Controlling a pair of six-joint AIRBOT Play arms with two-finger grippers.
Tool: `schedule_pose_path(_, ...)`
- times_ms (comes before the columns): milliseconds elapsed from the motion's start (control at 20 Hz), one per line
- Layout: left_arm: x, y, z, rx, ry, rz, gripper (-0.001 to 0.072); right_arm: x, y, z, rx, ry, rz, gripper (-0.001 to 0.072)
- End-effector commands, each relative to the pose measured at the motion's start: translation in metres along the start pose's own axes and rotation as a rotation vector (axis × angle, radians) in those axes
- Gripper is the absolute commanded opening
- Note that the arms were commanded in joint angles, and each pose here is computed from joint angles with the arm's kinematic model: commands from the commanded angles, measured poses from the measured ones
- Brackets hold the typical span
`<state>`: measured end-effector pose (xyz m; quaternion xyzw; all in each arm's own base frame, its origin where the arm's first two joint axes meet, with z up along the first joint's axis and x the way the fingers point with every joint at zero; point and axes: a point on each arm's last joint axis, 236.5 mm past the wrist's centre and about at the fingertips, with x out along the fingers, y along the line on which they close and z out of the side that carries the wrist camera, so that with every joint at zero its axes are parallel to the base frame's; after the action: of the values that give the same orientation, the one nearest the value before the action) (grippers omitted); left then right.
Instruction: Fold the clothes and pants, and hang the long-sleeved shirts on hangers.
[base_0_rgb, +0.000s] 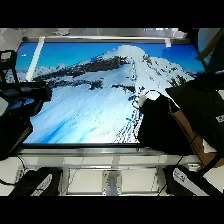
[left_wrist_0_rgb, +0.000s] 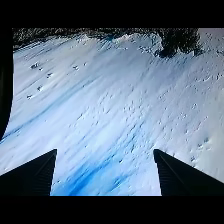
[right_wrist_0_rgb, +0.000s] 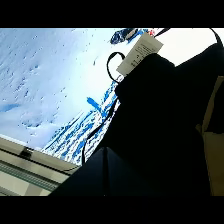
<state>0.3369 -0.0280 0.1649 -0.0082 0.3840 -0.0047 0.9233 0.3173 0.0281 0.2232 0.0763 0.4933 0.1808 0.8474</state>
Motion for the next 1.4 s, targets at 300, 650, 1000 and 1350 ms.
schedule_pose_path(300,0.000,0.000,0.000,-0.001,-0.002,0.001,0.0698,0.000,0.000,0.002,-0.002,-0.009,-0.002,0.0005)
schedule_pose_path(650,0.009,0.008,0.008,0.024,-0.020,0.037,0.0698,0.000,-0.001,0.004,-0.001,-0.018,-0.004,0.0005)
schedule_pose_path(1000,0.057,0.153,-0.034,-0.291,0.160,0.335,0.0695,0.000,0.000,0.005,-0.001,-0.019,-0.003,0.0005)
schedule_pose_path(1350,0.079,0.270,-0.142,-0.511,0.430,0.386,0.0699,0.000,0.001,0.006,0.021,-0.027,0.002,0.0005)
